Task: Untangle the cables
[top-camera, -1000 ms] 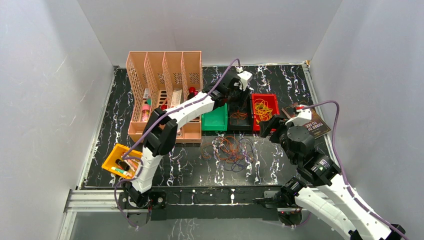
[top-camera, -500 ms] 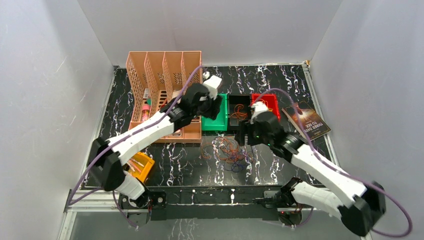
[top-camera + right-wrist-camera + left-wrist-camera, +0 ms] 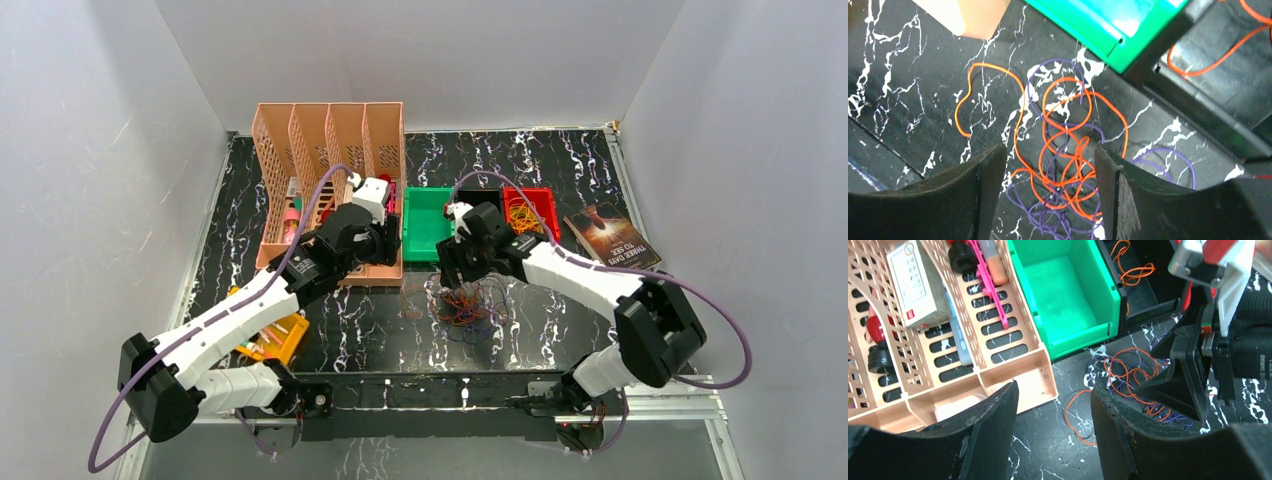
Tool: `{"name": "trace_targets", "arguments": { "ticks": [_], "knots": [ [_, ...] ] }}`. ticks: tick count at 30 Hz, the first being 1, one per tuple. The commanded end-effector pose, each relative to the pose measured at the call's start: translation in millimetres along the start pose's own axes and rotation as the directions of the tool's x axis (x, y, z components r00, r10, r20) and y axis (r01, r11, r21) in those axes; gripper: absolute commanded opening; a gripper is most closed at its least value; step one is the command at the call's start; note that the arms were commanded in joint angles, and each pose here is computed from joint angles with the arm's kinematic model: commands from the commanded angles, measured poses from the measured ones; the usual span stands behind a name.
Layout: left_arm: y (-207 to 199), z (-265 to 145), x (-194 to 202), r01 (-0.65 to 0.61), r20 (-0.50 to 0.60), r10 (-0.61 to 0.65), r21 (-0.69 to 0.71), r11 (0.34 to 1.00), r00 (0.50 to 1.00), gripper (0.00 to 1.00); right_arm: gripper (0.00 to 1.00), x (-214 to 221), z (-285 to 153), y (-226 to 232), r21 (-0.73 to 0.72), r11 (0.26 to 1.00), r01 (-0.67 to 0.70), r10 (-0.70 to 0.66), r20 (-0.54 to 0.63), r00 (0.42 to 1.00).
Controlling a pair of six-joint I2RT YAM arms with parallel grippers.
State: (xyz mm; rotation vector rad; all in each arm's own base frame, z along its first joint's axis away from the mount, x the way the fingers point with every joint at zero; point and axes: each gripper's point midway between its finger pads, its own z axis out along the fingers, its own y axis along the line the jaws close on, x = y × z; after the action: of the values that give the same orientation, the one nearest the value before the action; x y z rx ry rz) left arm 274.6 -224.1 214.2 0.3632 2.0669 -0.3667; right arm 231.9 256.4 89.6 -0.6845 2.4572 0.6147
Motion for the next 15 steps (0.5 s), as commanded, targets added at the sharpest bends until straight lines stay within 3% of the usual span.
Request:
{"name": "trace_targets", "arguments": {
  "ticks": [1, 6, 15],
  "knots": [
    [10, -4, 8, 0.047, -0.006, -0.048, -0.043, 0.998, 0.999, 0.53, 0.71, -30, 9, 6, -0.025, 0.996, 0.09, -0.089, 0.044, 0.995],
    [13, -8, 9, 0.073, 0.008, -0.072, -0.052, 0.996, 0.997, 0.52, 0.69, -33, 20, 5, -0.028, 0.994, 0.11, -0.11, 0.026, 0.994],
    [16, -13, 6, 0.083, 0.022, -0.082, -0.065, 0.994, 0.996, 0.52, 0.55, -24, 41, -8, 0.016, 0.993, 0.113, -0.113, -0.039, 0.993]
  ]
}}
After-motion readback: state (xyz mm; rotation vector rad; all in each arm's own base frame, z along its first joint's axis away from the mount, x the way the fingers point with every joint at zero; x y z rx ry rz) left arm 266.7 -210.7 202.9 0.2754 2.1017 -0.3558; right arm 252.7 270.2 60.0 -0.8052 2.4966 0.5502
